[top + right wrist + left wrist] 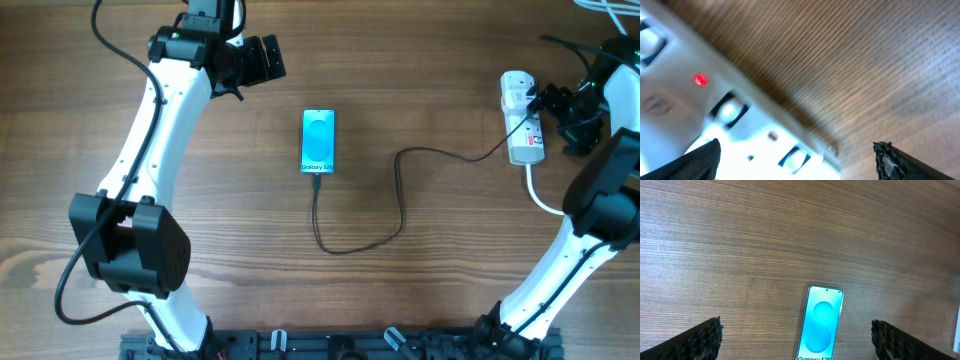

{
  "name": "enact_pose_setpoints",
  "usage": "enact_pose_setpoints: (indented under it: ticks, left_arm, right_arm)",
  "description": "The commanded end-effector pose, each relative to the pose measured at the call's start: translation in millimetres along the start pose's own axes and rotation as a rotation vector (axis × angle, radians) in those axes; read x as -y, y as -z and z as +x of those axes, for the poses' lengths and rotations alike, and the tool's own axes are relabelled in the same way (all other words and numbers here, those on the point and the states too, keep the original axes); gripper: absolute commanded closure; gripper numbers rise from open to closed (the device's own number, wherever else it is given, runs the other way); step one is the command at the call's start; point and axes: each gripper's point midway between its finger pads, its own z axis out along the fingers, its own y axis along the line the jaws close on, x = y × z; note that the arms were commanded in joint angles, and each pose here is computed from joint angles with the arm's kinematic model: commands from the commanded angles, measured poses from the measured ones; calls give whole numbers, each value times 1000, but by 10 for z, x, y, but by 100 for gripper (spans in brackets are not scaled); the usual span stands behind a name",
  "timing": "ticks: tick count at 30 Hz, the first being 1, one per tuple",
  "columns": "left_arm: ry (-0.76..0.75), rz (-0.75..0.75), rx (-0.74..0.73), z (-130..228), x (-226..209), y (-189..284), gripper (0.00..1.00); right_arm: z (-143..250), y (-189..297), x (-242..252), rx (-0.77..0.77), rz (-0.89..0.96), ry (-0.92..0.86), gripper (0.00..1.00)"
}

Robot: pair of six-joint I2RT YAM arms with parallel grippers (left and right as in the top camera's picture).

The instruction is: Plug charger to phone and switch on socket

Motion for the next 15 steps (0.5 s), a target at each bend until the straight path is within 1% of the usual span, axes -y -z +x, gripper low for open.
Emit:
enact_pose_setpoints:
  ticks: [1, 3, 6, 8, 12, 13, 14, 15]
  left_arm:
    - [9, -21, -8, 24, -39, -54, 0]
    - [9, -21, -8, 24, -39, -54, 0]
    - [9, -21, -8, 24, -39, -54, 0]
    - [9, -21, -8, 24, -39, -54, 0]
    - [9, -20, -8, 24, -39, -54, 0]
    - [9, -21, -8, 24, -39, -54, 0]
    - [9, -21, -8, 24, -39, -54, 0]
    - [9, -21, -8, 24, -39, -54, 0]
  right_arm:
    - [2, 774, -62, 145, -30, -21, 0]
    - [110, 1215, -22, 209, -39, -21, 0]
    - [363, 1653, 46, 248, -52, -19, 0]
    - [618, 1907, 130, 260, -54, -12, 0]
    - [1027, 2117, 236, 288, -86, -6, 0]
    - [1145, 2123, 231, 282, -113, -1, 0]
    - [1335, 2111, 192, 268, -170, 28, 0]
    - [1442, 2096, 152, 264, -207, 67, 0]
